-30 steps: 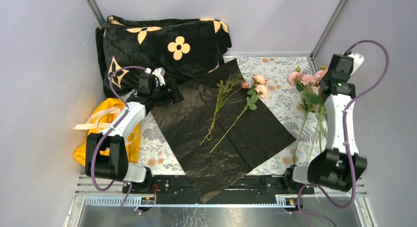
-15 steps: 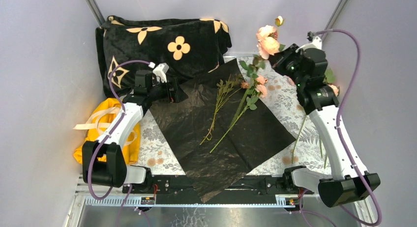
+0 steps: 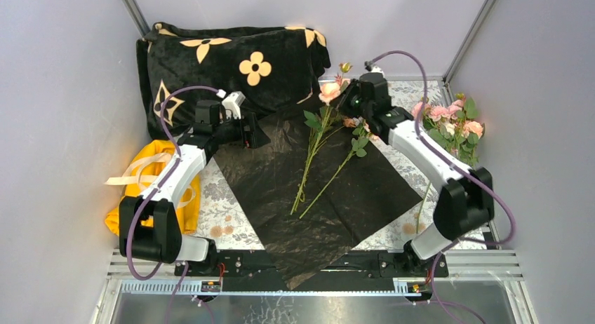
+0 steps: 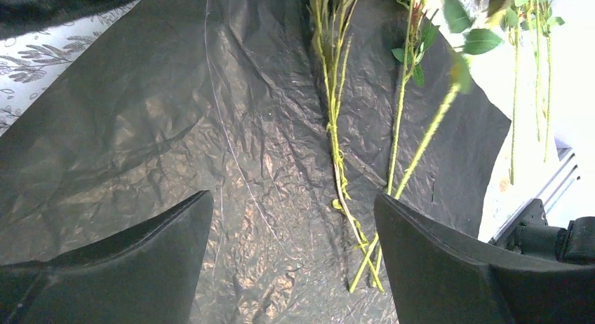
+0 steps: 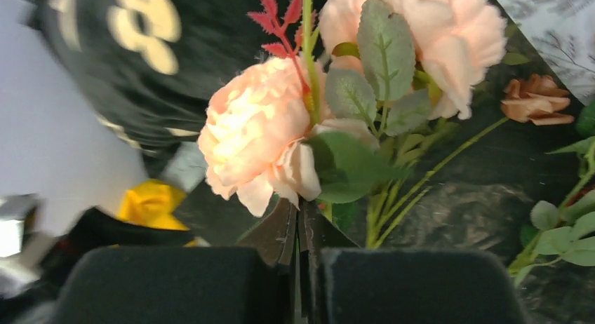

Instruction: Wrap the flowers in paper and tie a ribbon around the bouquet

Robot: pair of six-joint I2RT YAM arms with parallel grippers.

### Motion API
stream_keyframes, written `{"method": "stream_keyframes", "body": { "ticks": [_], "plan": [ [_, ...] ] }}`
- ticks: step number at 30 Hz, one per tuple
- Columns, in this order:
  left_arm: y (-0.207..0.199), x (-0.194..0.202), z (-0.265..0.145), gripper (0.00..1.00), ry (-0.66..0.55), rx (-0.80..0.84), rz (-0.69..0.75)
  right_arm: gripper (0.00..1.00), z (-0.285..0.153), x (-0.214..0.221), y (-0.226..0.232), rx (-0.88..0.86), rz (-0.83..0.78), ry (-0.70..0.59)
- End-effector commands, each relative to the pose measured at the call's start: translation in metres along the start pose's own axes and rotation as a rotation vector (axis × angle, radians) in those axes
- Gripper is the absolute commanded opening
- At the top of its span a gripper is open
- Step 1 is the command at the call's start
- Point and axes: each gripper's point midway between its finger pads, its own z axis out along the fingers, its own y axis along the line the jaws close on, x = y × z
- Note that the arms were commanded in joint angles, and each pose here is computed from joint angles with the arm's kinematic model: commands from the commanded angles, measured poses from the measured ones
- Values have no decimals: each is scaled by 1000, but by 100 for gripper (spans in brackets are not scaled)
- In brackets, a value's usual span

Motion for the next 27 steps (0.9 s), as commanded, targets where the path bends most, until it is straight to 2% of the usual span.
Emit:
{"method": "stream_keyframes", "body": {
  "ticks": [1,6,8,10,12,15,18,19,21,23,25,27],
  "plan": [
    [1,14,12,90,41,-6,3,0,34,25,-22,60,-152,100],
    [-3,25,21,89,74,-7,12,0,76,57,-60,177,-257,269],
    [0,25,21,89,73,-17,12,21,83,63,-71,229,-275,319],
    [2,25,22,89,75,-27,15,43,84,56,-78,285,-321,322],
    [3,26,22,89,76,-28,16,62,80,45,-83,328,-392,323],
    [2,26,23,89,79,-25,15,80,62,14,-93,433,-528,298],
    [2,25,23,89,76,-28,23,90,27,-33,-111,568,-605,222],
    [3,26,22,89,75,-31,23,91,11,-52,-123,626,-612,186],
    [2,25,21,89,71,-31,28,91,-29,-90,-178,811,-573,121],
    [1,23,20,89,65,-30,33,85,-74,-112,-242,993,-479,98],
    [0,22,19,89,62,-29,37,76,-119,-115,-307,1119,-340,115],
    [0,21,19,89,59,-28,39,69,-143,-104,-354,1143,-214,138]
  ]
}}
